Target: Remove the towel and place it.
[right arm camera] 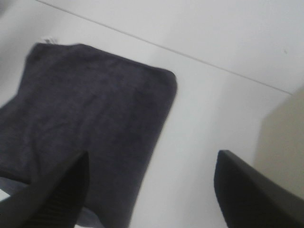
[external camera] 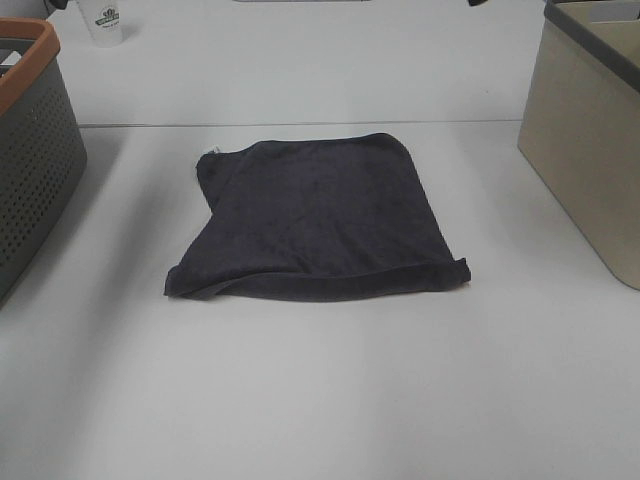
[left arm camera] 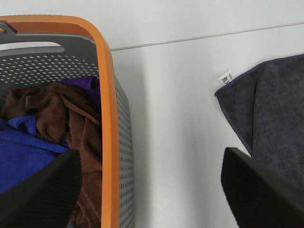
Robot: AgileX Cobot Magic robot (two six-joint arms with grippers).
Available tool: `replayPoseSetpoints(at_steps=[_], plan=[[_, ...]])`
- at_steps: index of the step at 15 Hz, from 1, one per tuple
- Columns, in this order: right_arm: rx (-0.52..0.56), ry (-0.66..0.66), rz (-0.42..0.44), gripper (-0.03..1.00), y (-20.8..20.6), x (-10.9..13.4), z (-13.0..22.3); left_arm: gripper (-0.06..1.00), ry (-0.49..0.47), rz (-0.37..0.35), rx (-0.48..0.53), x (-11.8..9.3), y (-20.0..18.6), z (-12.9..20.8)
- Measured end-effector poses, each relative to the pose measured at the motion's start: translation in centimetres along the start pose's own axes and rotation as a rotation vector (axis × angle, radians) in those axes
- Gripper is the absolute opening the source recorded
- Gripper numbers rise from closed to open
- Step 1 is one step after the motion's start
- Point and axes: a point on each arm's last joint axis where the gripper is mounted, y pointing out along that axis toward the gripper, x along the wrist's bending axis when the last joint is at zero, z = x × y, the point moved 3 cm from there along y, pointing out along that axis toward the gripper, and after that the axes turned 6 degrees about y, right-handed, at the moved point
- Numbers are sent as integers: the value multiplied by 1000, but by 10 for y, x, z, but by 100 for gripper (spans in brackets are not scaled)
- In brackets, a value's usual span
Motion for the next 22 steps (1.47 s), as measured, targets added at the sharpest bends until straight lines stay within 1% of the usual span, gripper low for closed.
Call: replayPoseSetpoints(at_steps=[1,2,3,7,9,11,13,14,16,17,18,20,22], plan=[[38,-10,60,72,-6,-8,-3,76,-7,0,-12,2,-11,-1],[71,-15,95,72,-13,-12,-4,76,-14,2,-12,4,-17,0],[91,-22,107,72,-17,-13,-3,76,-31,-1,-4,10,-26,2],[194,-20,126,73,-30,-15,3,76,-102,-51,33,45,-61,16],[237,-14,136,74,-34,-16,8,76,-130,-71,47,58,-83,26],[221,-2,147,74,-44,-17,8,76,-127,-80,62,64,-99,41],[204,8,148,74,-61,-16,14,76,-105,-69,78,60,-111,60],[210,8,148,74,-67,-15,22,76,-107,-49,75,55,-121,72],[231,8,147,74,-82,-13,46,76,-108,-33,40,48,-136,95],[247,7,146,74,-89,-12,60,78,-107,-29,5,45,-143,107],[270,8,141,74,-98,-10,86,81,-105,-11,-25,37,-154,130],[261,12,127,74,-108,-6,112,82,-100,4,-8,28,-156,169],[239,21,106,74,-115,-1,138,83,-102,6,-22,20,-163,202]])
